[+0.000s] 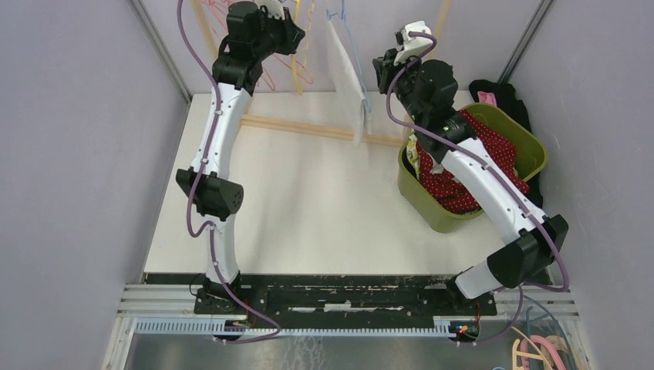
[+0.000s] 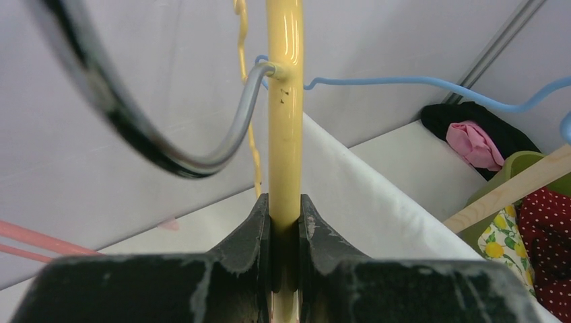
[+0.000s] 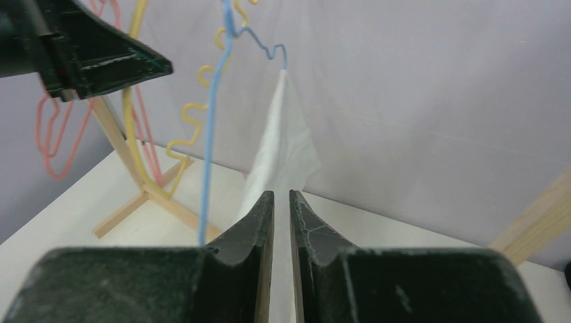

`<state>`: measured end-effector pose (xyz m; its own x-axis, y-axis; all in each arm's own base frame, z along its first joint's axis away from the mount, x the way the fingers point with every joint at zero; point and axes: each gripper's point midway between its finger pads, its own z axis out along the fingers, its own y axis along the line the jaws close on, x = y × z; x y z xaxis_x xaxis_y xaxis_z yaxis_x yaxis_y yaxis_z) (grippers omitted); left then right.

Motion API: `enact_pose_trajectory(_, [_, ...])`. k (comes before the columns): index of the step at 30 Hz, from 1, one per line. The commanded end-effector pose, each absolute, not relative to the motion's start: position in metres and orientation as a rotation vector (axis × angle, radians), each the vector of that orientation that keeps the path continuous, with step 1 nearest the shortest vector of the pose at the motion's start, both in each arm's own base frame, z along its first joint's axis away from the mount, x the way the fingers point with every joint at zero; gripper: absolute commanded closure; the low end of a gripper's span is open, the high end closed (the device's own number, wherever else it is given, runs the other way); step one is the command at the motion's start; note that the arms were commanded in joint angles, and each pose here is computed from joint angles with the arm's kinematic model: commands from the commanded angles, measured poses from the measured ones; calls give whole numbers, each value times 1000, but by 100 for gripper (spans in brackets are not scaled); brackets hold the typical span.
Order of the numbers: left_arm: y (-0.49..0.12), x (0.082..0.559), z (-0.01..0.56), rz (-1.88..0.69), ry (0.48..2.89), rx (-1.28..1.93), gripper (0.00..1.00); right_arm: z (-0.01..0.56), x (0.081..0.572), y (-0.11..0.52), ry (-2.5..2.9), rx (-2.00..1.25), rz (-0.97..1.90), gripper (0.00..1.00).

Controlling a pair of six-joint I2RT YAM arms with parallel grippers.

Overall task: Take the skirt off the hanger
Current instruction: Place the hanger at the clothesline.

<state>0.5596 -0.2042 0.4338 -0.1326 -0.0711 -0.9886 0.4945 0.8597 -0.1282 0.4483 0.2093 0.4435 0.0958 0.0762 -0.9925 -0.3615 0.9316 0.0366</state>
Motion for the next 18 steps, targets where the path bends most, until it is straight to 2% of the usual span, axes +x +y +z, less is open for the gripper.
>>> enact_pose_trajectory(1, [-202,547,488,-514,1499,304,97,484,424,223,1351,-302,319,80])
enact_pose_trajectory(6, [-191,527,495,-454,1507,328,97,483,424,217,1392,-267,271,80])
enact_pose_trajectory(12, [-169,507,495,-353,1552,322,97,480,407,239,1410,-349,374,98])
enact_pose_trajectory(18, [-161,489,505,-336,1548,317,97,443,427,233,1534,-260,293,99])
